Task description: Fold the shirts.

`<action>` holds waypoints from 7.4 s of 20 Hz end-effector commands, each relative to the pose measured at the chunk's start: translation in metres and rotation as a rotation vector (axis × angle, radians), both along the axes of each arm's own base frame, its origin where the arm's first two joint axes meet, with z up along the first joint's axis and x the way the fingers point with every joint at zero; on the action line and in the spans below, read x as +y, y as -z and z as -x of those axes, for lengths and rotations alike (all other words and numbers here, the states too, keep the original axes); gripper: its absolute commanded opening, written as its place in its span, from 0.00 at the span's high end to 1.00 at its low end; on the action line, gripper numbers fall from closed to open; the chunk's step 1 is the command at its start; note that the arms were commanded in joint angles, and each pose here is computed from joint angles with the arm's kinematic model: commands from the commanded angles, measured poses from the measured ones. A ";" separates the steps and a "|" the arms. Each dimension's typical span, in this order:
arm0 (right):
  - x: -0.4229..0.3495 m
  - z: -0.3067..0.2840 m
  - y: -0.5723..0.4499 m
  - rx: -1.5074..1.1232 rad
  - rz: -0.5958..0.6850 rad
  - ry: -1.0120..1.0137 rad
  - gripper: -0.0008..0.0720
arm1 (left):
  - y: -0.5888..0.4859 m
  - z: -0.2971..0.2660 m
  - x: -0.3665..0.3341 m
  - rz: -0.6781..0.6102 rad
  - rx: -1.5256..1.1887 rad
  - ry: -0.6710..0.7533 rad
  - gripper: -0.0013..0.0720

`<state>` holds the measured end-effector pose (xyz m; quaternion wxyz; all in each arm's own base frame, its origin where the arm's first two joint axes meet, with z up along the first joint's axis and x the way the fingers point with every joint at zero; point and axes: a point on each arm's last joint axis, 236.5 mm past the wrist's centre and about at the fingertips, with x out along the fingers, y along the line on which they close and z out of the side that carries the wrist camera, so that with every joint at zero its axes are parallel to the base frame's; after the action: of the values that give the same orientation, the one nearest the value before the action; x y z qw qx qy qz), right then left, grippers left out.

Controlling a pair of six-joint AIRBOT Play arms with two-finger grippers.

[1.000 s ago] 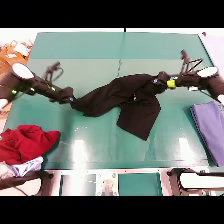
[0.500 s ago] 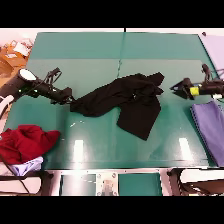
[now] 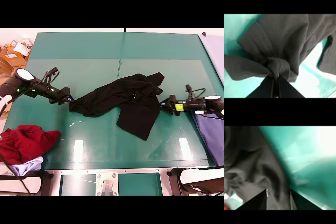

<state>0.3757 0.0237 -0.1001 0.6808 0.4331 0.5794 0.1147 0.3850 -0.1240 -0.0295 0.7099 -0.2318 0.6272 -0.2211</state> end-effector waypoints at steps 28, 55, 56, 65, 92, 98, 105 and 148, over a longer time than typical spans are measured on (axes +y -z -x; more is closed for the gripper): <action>-0.030 0.044 -0.564 -1.217 0.420 0.327 0.96 | -0.462 0.077 0.015 -0.112 -1.092 -0.099 0.94; -0.148 -0.007 -0.107 -0.177 0.154 0.221 0.75 | -0.078 -0.123 0.038 -0.036 -0.084 0.018 0.09; -0.153 0.018 -0.090 -0.112 0.179 0.241 0.75 | -0.083 -0.121 0.050 -0.040 -0.090 0.016 0.09; -0.082 0.106 0.029 0.175 0.135 0.279 0.59 | -0.070 -0.114 0.084 -0.055 -0.069 0.001 0.09; -0.124 0.033 -0.031 -0.015 0.268 0.236 0.96 | 0.085 -0.037 -0.027 -0.002 0.154 -0.032 0.32; -0.123 0.032 -0.031 -0.016 0.268 0.233 0.96 | 0.075 0.007 -0.040 0.032 0.232 0.173 0.92; -0.113 0.040 -0.028 0.042 0.212 0.263 0.96 | 0.058 -0.014 -0.028 0.019 0.167 0.158 0.94; -0.069 -0.191 -0.090 -0.442 0.191 0.347 0.96 | -0.037 -0.186 0.016 -0.034 -0.349 -0.208 0.94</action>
<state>0.5396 -0.0473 0.0609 0.8615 0.4054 0.3026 0.0432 0.5456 -0.0986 0.0604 0.8457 -0.1833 0.4687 -0.1775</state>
